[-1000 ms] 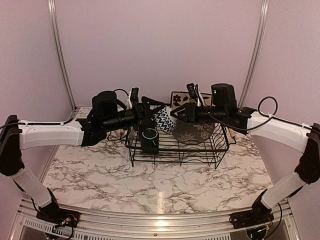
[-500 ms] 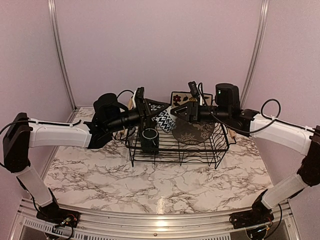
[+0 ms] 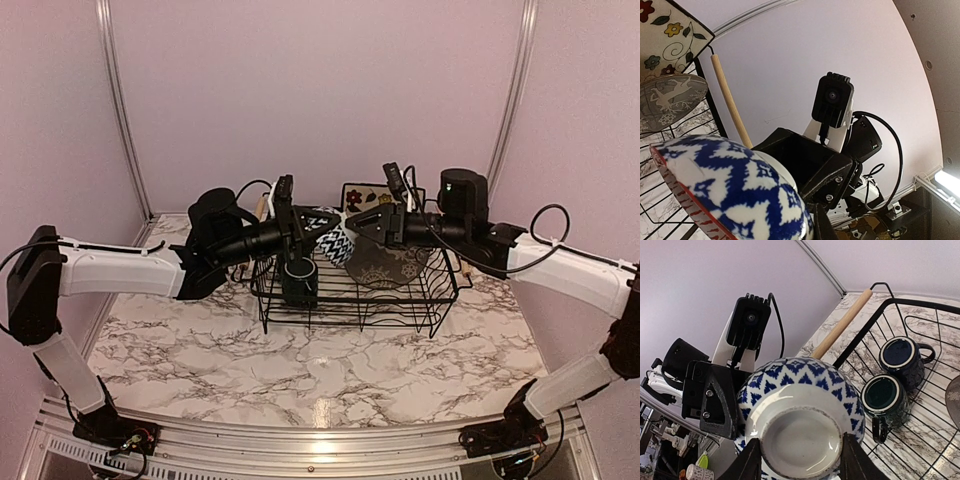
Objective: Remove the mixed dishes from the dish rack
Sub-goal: Pass from the right arm to the left
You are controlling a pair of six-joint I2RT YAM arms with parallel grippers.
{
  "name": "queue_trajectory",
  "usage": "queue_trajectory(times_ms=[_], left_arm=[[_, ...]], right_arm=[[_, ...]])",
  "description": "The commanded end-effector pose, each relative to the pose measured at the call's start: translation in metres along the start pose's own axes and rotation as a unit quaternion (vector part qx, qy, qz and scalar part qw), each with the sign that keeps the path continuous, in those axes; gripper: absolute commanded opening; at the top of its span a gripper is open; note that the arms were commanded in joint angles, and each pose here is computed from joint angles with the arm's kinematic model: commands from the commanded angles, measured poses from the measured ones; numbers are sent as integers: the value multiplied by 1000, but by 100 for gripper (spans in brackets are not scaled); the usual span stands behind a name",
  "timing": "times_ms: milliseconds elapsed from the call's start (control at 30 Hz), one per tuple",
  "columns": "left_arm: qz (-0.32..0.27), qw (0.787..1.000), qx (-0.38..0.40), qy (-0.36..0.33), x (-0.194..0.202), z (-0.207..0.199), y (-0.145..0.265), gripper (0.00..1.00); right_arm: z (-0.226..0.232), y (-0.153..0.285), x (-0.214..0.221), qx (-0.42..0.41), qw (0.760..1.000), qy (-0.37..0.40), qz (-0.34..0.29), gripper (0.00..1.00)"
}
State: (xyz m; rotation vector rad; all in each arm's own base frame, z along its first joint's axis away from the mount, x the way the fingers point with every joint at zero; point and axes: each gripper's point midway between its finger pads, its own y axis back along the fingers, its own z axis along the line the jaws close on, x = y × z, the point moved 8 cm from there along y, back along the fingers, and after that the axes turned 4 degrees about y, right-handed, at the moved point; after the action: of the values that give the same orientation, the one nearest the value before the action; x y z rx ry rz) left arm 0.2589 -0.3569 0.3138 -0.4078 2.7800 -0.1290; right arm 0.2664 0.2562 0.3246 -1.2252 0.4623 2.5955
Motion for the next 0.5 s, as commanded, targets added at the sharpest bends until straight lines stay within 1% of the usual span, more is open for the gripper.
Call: queue_trajectory(times_ms=[0,67,133,233,300,400,467], left_arm=[[9,1000,17,-10,4,-8,-2,0],[10,1000,15,-15,3,-12,-2,0],[9,1000,5,-26,1,-17,-2,0],[11,998,-31,-46,-3,-21,-3,0],[12,996,-54,-67,-7,-27,-3,0],[17,989,-95,-111,-13,-38,-2,0],[7,978,-135,-159,-17,-41,6,0]], right_arm=[[8,9,-6,-7,1000,15,-19,46],[8,10,-6,4,1000,19,-14,56],[6,13,-7,26,999,20,-11,69],[5,20,-9,62,998,24,-12,87],[6,25,-14,86,996,36,-15,92],[3,31,-18,139,989,59,-3,93],[-2,35,-18,174,982,78,-1,93]])
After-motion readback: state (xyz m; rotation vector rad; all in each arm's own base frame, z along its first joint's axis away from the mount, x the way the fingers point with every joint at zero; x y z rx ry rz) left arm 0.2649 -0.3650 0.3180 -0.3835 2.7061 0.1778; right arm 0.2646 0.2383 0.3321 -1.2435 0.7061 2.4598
